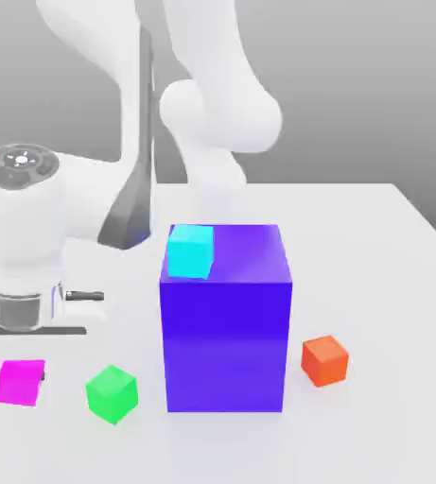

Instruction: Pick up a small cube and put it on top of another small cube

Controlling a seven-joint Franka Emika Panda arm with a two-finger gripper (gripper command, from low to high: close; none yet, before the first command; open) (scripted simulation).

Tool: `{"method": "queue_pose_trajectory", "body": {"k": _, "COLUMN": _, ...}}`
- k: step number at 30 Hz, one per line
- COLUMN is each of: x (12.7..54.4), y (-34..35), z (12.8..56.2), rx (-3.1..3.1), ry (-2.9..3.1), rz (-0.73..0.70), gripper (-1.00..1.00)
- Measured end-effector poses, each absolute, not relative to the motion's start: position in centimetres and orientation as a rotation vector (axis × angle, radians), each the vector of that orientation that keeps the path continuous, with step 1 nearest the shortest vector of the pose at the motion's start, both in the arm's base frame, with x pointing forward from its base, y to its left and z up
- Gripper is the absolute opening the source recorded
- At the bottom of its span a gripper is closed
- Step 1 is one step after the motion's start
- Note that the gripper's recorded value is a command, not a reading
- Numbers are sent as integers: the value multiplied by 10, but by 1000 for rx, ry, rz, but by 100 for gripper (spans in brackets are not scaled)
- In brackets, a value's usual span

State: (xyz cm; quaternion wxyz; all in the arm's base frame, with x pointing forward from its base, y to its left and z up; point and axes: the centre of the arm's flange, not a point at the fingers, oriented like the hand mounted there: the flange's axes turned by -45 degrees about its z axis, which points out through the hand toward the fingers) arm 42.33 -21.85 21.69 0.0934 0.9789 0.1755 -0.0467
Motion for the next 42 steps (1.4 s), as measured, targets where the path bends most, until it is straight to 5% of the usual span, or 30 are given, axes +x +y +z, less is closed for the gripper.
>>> {"method": "queue_pose_trajectory", "body": {"k": 22, "x": 396, "y": -187, "z": 252, "rx": 2389, "ry": 1853, "rz": -152, "gripper": -100}}
{"method": "queue_pose_trajectory", "body": {"k": 42, "x": 370, "y": -151, "z": 245, "rx": 1520, "ry": 2738, "rz": 1, "gripper": -100}}
